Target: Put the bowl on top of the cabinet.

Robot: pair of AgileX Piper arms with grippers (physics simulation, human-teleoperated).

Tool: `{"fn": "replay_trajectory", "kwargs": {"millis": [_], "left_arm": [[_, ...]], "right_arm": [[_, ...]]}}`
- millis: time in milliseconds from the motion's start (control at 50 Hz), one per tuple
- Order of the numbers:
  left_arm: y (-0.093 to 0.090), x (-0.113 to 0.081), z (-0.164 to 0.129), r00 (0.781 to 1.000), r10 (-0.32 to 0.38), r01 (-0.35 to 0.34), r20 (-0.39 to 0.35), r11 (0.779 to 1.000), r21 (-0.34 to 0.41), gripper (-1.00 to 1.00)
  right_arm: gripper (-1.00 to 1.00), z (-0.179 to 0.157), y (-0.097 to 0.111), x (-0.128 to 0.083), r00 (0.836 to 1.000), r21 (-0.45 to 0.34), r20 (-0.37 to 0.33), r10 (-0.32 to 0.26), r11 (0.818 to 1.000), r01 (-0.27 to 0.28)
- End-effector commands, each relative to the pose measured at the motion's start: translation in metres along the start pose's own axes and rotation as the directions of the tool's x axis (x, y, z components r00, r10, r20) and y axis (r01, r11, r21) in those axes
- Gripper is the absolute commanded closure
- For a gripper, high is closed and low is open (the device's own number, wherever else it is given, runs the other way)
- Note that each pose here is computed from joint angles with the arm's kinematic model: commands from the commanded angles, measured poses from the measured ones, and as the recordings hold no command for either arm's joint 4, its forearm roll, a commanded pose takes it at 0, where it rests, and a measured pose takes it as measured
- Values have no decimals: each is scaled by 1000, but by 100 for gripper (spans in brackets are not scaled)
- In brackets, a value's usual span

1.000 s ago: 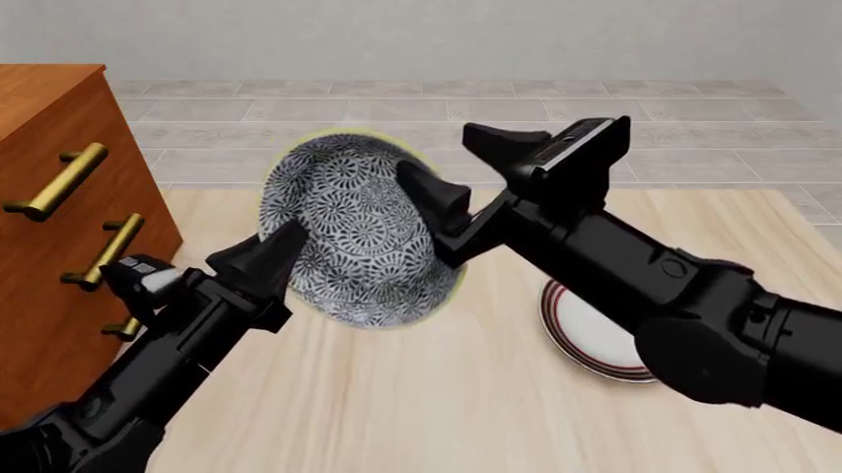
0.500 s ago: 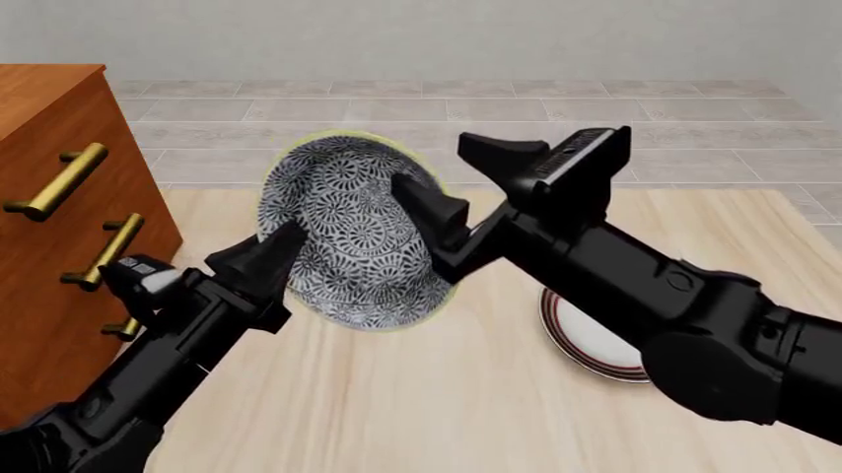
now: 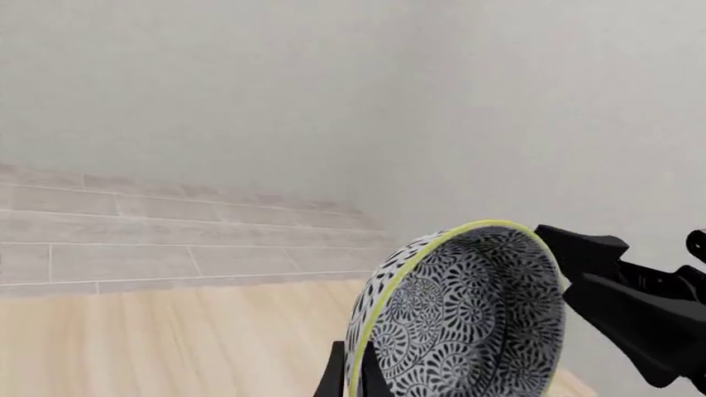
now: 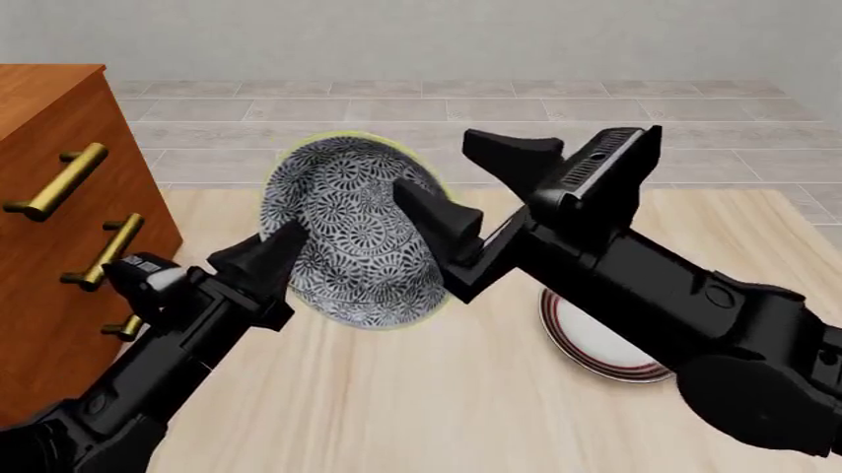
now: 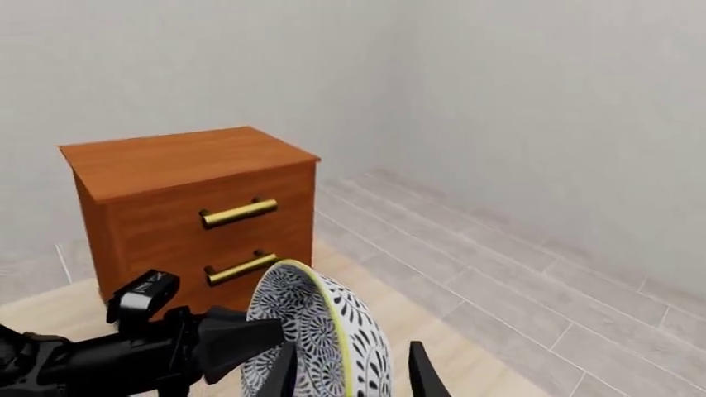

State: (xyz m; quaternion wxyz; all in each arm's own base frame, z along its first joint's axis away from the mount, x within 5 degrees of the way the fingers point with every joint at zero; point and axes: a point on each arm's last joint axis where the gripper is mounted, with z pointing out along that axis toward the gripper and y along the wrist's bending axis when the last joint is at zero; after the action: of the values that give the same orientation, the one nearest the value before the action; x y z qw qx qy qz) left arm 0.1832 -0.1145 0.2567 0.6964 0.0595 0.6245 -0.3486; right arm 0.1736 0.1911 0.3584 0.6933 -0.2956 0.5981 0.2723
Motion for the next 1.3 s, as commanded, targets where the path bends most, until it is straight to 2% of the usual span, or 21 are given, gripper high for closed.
{"fn": "replay_trajectory", "kwargs": {"millis": [20, 280, 620, 660, 720, 900, 1060, 1220, 1300], "left_arm": [[1, -2, 2, 1000, 5, -5, 9, 1000, -7, 100], [1, -1, 4, 1000, 16, -16, -2, 1000, -6, 100], [1, -2, 5, 1000, 26, -26, -5, 1000, -9, 100], [0, -2, 5, 1000, 27, -27, -8, 1000, -8, 100], [-3, -5, 6, 999, 41, -41, -12, 999, 2, 100], [-1, -6, 9, 998, 55, -55, -15, 998, -8, 100], [-1, -12, 10, 998, 56, -56, -5, 998, -17, 100], [-2, -13, 13, 998, 55, -55, -16, 998, -20, 100], [-5, -21, 15, 997, 66, -66, -30, 998, -23, 100]], "right_arm": [[-100, -10, 2, -11, 1000, -8, 27, -13, 1000, 13], [-100, -19, -2, -17, 998, 7, 56, -37, 999, 36], [-100, -36, -6, -39, 992, 29, 114, -51, 998, 48], [-100, -40, -6, -42, 989, 32, 130, -68, 997, 65], [-100, -50, -7, -49, 986, 34, 158, -57, 998, 52], [-100, -64, -6, -58, 978, 34, 194, -75, 997, 69], [-100, -71, -5, -59, 970, 40, 225, -91, 996, 84], [-100, -83, -6, -62, 960, 49, 266, -84, 996, 74], [-100, -88, -6, -61, 954, 55, 285, -92, 995, 80]]}}
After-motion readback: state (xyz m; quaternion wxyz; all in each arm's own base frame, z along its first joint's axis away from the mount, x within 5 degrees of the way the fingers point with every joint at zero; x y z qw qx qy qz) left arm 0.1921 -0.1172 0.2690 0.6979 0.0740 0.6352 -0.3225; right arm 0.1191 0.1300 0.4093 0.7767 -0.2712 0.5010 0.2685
